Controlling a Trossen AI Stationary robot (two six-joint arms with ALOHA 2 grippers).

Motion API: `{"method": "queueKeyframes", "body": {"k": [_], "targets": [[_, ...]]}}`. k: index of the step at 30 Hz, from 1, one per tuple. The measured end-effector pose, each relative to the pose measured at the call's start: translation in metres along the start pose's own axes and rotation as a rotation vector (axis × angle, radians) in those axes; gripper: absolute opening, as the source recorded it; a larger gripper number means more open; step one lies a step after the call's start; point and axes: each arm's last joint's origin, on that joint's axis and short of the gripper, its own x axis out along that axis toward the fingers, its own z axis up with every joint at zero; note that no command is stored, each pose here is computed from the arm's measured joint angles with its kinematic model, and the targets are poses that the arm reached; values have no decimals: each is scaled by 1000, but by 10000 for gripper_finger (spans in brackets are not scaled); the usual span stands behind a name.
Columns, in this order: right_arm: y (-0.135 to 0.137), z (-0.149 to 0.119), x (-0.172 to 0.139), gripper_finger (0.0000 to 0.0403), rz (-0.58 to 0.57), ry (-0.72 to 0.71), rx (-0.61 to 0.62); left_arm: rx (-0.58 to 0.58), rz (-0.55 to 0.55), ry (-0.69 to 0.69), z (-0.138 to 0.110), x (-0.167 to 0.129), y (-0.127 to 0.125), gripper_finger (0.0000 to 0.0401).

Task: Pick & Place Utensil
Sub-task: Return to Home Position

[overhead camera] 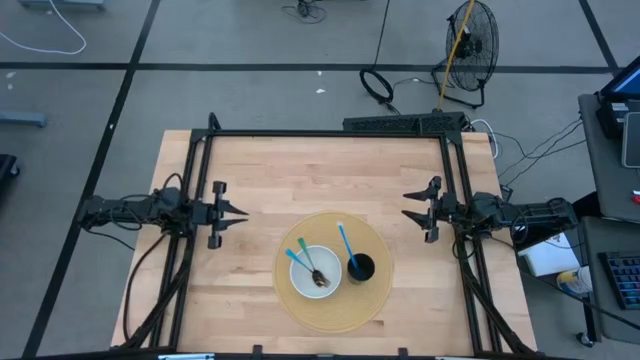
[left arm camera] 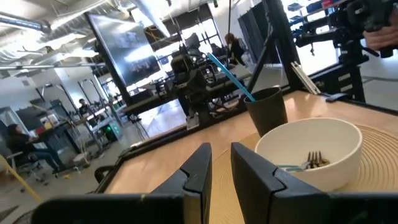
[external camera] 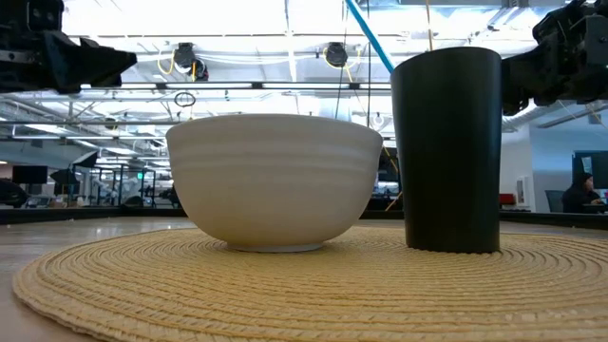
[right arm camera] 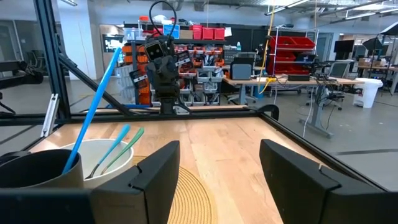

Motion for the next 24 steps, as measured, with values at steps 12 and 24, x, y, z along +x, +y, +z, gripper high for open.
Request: {"method": "queueKeyframes", "body": {"k": [12, 24], "targets": [[0, 0, 0, 219, 0, 0, 4, -35, 38, 85, -7, 0, -1, 67], [0, 0, 0, 219, 0, 0, 5, -115, 76, 86, -6, 0, 1, 67]]}}
